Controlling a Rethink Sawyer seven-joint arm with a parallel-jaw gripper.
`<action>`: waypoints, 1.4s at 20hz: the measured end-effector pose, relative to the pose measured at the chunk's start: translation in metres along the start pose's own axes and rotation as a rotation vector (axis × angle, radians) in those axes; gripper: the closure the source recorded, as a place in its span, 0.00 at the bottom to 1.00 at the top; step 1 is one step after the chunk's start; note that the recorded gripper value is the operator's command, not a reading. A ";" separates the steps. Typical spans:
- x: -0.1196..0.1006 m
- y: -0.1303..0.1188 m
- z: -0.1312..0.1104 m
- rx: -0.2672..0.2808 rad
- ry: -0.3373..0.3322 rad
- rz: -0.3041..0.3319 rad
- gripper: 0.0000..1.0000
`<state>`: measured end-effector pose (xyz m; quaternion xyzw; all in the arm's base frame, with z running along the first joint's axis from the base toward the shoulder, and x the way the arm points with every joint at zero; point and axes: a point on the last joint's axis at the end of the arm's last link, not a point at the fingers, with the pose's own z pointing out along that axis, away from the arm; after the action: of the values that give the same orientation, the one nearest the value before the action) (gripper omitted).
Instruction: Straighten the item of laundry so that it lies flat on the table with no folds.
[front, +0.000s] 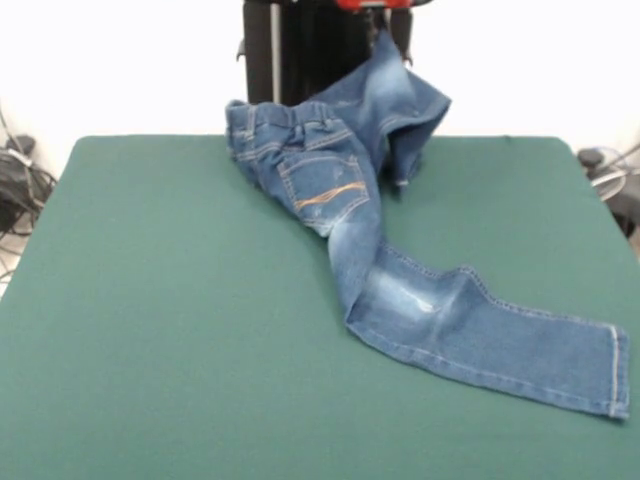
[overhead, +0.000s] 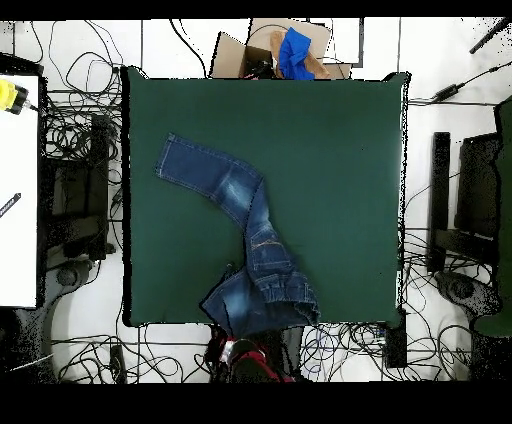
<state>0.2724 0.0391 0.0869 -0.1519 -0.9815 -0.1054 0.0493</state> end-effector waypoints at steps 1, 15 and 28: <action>0.003 0.002 0.004 -0.009 0.016 -0.002 1.00; 0.003 -0.007 0.025 -0.069 0.074 0.014 0.00; -0.015 -0.023 0.010 -0.075 0.116 0.011 0.00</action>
<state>0.2791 0.0155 0.0705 -0.1527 -0.9715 -0.1504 0.1012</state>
